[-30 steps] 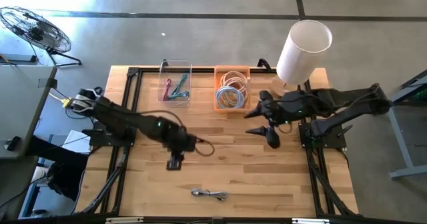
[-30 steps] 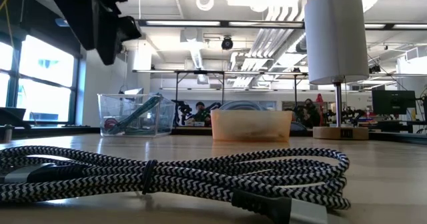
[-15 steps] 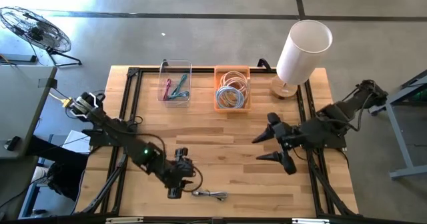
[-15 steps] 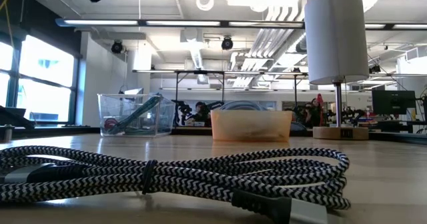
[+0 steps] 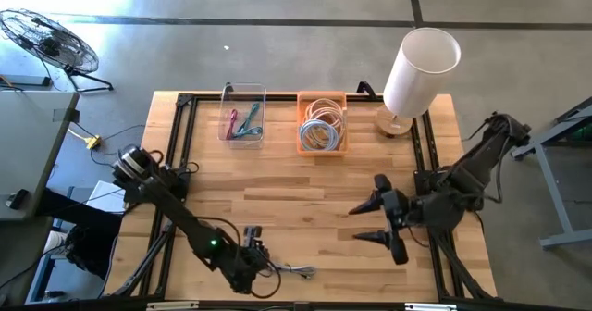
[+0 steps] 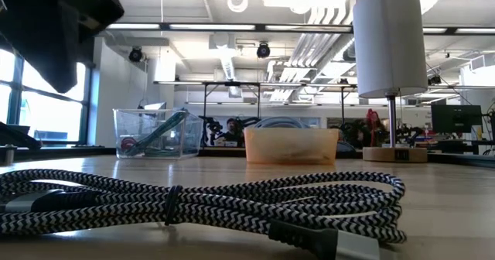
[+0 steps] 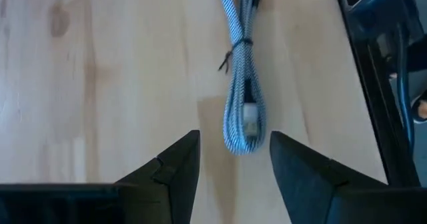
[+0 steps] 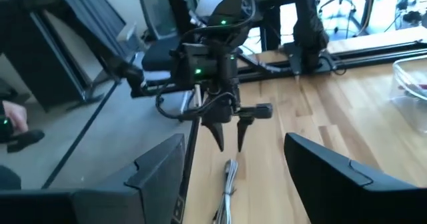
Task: Pick & Place USB Port
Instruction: Put the black and white charger cable into the transparent bin, then return to Home Position
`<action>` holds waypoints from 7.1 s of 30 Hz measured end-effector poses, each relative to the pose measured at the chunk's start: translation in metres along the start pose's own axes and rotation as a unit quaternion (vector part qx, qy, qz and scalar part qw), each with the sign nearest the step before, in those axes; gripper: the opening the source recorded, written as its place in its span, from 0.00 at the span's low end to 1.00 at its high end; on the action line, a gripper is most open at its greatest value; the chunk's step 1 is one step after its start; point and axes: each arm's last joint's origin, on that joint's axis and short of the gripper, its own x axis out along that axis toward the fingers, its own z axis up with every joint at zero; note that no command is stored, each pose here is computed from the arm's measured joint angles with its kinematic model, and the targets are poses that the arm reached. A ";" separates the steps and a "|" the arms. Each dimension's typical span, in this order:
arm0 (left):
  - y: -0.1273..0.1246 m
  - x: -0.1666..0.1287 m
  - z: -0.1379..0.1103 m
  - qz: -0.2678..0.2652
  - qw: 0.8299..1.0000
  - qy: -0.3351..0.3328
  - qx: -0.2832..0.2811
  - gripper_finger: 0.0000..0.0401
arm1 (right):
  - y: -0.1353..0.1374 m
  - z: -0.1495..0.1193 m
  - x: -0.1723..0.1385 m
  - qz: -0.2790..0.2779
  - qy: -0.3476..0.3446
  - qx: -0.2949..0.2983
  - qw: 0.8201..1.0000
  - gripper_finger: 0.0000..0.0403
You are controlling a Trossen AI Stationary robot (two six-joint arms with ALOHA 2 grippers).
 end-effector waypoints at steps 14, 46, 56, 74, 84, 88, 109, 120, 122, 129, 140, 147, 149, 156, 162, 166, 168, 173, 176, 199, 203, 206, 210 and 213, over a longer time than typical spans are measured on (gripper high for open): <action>0.013 0.031 0.017 -0.049 0.993 0.031 0.108 0.44 | 0.000 -0.017 0.022 -0.026 0.038 -0.050 0.998 0.62; 0.028 0.084 0.028 -0.098 0.986 0.111 0.082 0.03 | -0.008 -0.041 0.029 -0.022 0.090 -0.054 0.994 0.62; 0.032 0.069 0.032 -0.080 0.990 0.103 0.058 0.01 | -0.011 -0.037 0.032 -0.027 0.079 -0.054 0.995 0.62; 0.142 -0.146 0.126 0.295 0.950 -0.052 -0.082 0.00 | -0.021 -0.003 -0.042 0.022 -0.008 -0.113 0.993 0.62; 0.216 -0.206 0.091 0.476 0.854 -0.012 -0.207 0.00 | -0.041 -0.014 -0.063 -0.078 0.033 -0.157 0.984 0.62; 0.247 -0.200 0.074 0.494 0.833 0.037 -0.245 0.00 | -0.044 -0.016 -0.063 -0.110 0.039 -0.166 0.979 0.62; 0.377 -0.104 -0.028 0.371 0.851 0.133 -0.347 0.00 | -0.050 -0.015 -0.066 -0.185 0.007 -0.163 0.969 0.62; 0.375 -0.105 -0.041 0.391 0.834 0.187 -0.340 0.09 | -0.052 -0.015 -0.067 -0.209 0.002 -0.170 0.963 0.62; 0.376 -0.105 -0.040 0.383 0.842 0.185 -0.331 0.13 | -0.053 -0.015 -0.067 -0.212 0.001 -0.173 0.962 0.62; 0.375 -0.105 -0.037 0.357 0.856 0.169 -0.335 0.25 | -0.053 -0.014 -0.067 -0.221 0.001 -0.193 0.956 0.62; 0.316 -0.163 0.026 0.344 0.934 0.015 -0.095 0.25 | -0.053 0.021 -0.090 -0.260 -0.075 -0.248 0.930 0.55; 0.265 -0.238 0.031 0.360 0.931 -0.061 0.021 0.02 | -0.076 0.049 -0.142 -0.289 -0.130 -0.199 0.927 0.31; 0.253 -0.254 0.019 0.360 0.930 -0.065 0.028 0.03 | -0.085 0.052 -0.157 -0.290 -0.144 -0.180 0.929 0.18; 0.224 -0.294 -0.022 0.328 0.939 -0.091 0.044 0.00 | -0.113 0.045 -0.193 -0.229 -0.154 -0.162 0.947 0.03; 0.212 -0.317 -0.038 0.307 0.936 -0.160 0.070 0.00 | -0.149 0.017 -0.222 -0.228 -0.120 -0.110 0.960 0.01; 0.212 -0.325 -0.053 0.332 0.926 -0.161 0.075 0.00 | -0.167 -0.001 -0.235 -0.207 -0.102 -0.052 0.972 0.01; 0.213 -0.326 -0.063 0.340 0.923 -0.162 0.077 0.00 | -0.172 -0.010 -0.236 -0.182 -0.092 -0.039 0.978 0.00; 0.215 -0.320 -0.096 0.341 0.921 -0.177 0.069 0.00 | -0.172 -0.030 -0.225 -0.140 -0.086 -0.035 0.986 0.00; 0.217 -0.310 -0.117 0.330 0.918 -0.211 0.056 0.00 | -0.171 -0.043 -0.214 -0.112 -0.098 -0.034 0.988 0.00; 0.211 -0.212 -0.165 0.249 0.891 -0.370 0.091 0.00 | -0.165 -0.125 -0.148 -0.050 -0.211 -0.035 0.975 0.00; 0.210 -0.200 -0.164 0.233 0.892 -0.377 0.087 0.00 | -0.163 -0.132 -0.139 -0.042 -0.210 -0.036 0.976 0.00; 0.208 -0.191 -0.162 0.212 0.890 -0.392 0.093 0.00 | -0.161 -0.141 -0.130 -0.040 -0.205 -0.034 0.977 0.00; 0.207 -0.175 -0.162 0.199 0.891 -0.396 0.098 0.00 | -0.159 -0.156 -0.116 -0.034 -0.203 -0.034 0.978 0.00; 0.206 -0.165 -0.163 0.189 0.892 -0.400 0.093 0.00 | -0.156 -0.168 -0.105 -0.017 -0.208 -0.032 0.977 0.00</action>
